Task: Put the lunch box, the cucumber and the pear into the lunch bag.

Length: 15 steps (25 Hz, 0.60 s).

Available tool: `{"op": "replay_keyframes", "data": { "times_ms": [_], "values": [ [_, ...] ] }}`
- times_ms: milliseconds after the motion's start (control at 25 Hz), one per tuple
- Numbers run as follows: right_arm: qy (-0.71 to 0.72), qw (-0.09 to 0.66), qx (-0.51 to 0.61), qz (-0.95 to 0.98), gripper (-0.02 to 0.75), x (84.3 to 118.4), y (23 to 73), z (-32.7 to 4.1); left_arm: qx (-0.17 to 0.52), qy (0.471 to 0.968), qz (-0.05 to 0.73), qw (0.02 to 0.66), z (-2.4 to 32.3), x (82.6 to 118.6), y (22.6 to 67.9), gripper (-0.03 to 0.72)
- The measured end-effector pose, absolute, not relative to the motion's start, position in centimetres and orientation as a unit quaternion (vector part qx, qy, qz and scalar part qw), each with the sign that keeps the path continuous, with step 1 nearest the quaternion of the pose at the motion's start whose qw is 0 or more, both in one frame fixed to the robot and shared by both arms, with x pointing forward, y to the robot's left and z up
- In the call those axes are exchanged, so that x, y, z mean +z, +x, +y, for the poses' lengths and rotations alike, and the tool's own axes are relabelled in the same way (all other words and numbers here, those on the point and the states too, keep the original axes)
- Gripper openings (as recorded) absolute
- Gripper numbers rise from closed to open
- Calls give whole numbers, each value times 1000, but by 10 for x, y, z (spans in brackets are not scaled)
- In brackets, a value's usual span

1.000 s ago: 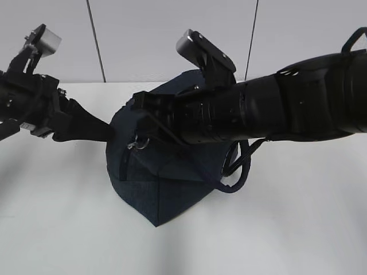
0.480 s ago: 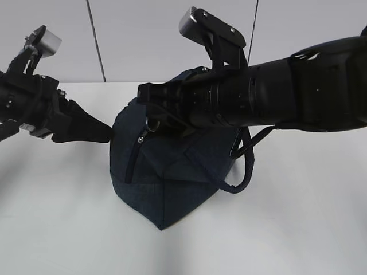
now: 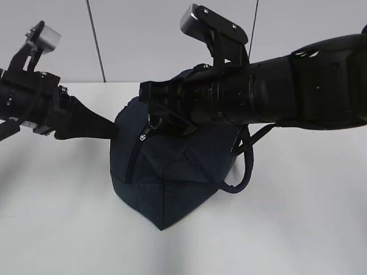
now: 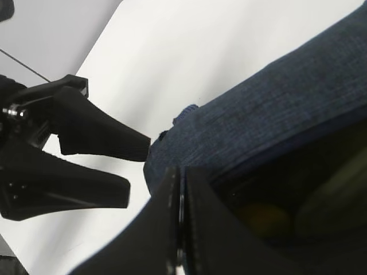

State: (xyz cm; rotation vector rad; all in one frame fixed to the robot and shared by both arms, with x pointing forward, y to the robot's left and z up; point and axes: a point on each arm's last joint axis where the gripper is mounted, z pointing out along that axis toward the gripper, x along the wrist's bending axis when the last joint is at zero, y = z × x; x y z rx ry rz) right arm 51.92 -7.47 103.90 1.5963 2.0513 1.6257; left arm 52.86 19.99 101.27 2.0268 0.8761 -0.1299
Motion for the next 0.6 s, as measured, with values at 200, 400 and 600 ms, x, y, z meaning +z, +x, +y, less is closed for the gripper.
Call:
{"op": "replay_keyframes", "data": {
  "times_ms": [200,400,600],
  "values": [
    [519,37,530,670,0,1039,519,-75,-39,812,357,460,194,1012,533,298],
    [518,37,530,670,0,1039,519,-74,-61,821,344,452,178,1001,531,239],
    [524,48,527,667,0,1039,521,-76,-56,823,341,451,176,1001,531,25]
  ]
}}
